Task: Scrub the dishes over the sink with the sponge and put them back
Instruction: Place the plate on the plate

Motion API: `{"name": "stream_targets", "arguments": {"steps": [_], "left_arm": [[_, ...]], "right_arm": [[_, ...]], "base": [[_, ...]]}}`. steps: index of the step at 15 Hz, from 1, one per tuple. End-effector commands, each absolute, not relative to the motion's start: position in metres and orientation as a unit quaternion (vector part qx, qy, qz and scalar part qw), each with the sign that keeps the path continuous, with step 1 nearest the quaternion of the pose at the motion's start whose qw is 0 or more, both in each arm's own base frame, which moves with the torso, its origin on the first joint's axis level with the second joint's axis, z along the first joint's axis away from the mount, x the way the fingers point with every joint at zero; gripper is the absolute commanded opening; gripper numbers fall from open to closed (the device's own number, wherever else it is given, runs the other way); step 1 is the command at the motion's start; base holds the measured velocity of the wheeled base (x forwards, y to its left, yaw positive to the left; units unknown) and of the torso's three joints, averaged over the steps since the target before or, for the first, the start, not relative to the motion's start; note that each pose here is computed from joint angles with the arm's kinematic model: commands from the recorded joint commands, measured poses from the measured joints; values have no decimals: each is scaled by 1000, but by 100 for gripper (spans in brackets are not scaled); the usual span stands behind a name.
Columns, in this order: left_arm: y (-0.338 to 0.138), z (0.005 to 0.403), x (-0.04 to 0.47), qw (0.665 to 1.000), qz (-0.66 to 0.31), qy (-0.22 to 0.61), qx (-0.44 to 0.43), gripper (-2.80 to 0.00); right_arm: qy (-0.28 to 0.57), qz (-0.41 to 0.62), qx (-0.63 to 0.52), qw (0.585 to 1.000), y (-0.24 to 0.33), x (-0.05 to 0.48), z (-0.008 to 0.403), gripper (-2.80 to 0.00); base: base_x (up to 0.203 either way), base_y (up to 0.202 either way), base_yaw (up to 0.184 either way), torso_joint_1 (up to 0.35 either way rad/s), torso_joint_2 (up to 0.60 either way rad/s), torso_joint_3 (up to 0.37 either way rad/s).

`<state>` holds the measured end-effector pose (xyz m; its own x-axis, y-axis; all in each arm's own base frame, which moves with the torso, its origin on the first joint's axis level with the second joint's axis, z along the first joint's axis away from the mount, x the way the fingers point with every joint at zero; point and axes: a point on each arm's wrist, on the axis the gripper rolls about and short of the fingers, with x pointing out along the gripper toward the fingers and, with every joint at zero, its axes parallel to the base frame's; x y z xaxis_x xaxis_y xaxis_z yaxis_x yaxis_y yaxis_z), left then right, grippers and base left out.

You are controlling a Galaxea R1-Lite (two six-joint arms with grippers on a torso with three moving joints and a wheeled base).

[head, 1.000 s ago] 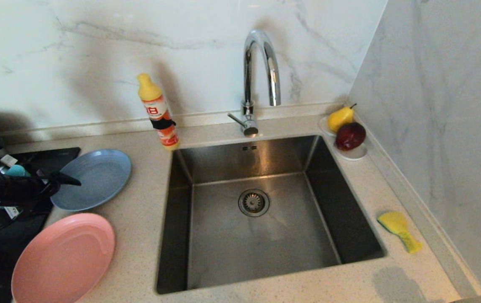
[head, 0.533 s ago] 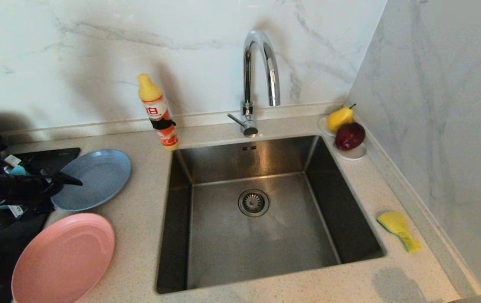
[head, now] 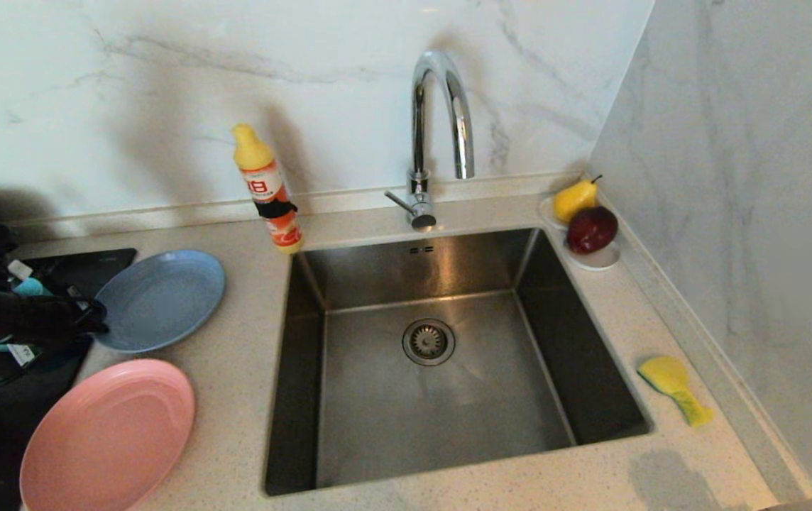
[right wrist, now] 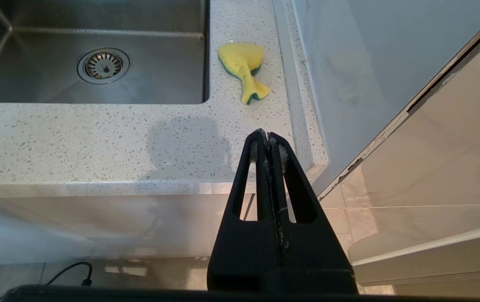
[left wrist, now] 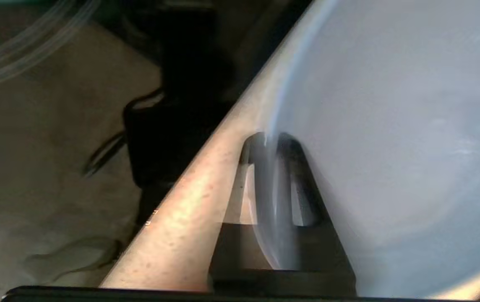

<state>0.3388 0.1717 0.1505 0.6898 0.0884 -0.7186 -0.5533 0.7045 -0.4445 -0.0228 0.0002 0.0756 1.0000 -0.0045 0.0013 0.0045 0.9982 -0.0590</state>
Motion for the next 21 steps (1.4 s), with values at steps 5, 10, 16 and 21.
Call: {"name": "stream_targets", "arguments": {"steps": [5, 10, 16, 21], "left_arm": [[170, 167, 337, 852, 189, 355, -335, -280], [163, 215, 322, 878, 182, 300, -326, -280], [142, 253, 271, 868, 178, 350, -303, -280], [148, 241, 228, 852, 182, 408, -273, -280]], "right_arm": [[0, -2, -30, 1000, 0, -23, 76, -280], [0, -2, -30, 1000, 0, -23, 76, -280], [0, -2, -30, 1000, 0, -23, 76, -280], [0, -2, -30, 1000, 0, -23, 76, -280]], "base": [[0, 0, 0, 0, 0, 0], [0, 0, 0, 0, 0, 0], [0, 0, 0, 0, 0, 0], [0, 0, 0, 0, 0, 0]]}}
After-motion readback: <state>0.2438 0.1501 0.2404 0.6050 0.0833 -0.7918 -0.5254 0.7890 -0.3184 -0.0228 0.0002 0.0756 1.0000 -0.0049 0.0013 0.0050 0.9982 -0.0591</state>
